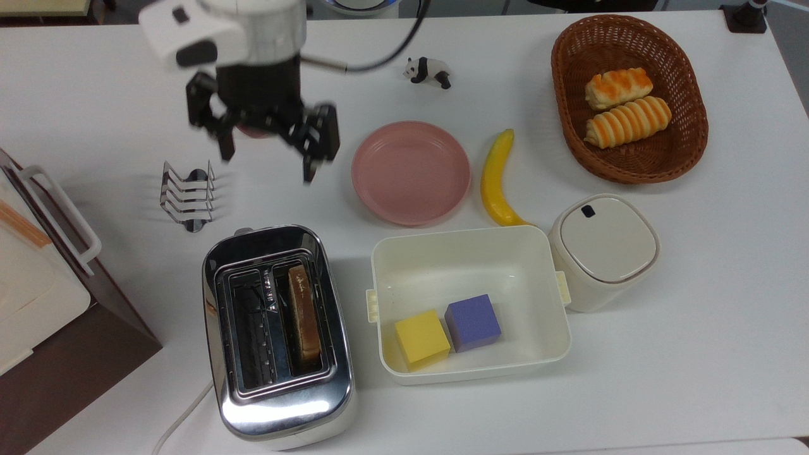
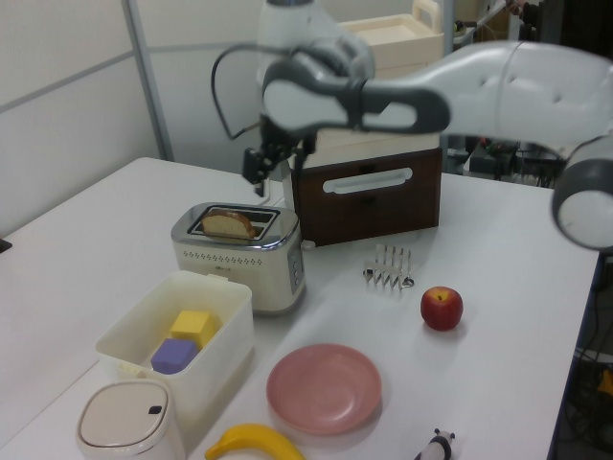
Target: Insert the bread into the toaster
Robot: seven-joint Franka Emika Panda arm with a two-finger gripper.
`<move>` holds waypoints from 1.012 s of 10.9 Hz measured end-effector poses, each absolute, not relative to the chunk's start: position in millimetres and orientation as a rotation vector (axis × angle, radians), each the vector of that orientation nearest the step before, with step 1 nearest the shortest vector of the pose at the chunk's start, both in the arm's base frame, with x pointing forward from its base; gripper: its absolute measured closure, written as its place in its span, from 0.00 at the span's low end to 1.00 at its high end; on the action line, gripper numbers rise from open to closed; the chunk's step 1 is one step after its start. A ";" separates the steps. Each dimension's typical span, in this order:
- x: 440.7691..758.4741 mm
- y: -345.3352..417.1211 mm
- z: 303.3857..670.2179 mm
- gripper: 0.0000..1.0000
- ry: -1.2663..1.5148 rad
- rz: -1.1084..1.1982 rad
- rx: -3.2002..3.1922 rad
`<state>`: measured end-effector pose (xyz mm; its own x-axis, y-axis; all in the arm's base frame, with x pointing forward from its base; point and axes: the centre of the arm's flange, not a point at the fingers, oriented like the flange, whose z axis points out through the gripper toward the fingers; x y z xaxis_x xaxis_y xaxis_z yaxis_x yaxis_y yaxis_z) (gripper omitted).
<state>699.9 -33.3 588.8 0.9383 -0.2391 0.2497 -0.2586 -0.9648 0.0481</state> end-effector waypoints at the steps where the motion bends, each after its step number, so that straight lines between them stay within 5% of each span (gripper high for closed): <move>1: 678.4 -29.4 600.1 0.00 -0.385 0.265 3.042; 6: 614.5 -60.1 598.0 0.00 -0.412 0.068 3.099; 11: 601.0 -62.0 600.1 0.00 -0.382 0.043 3.106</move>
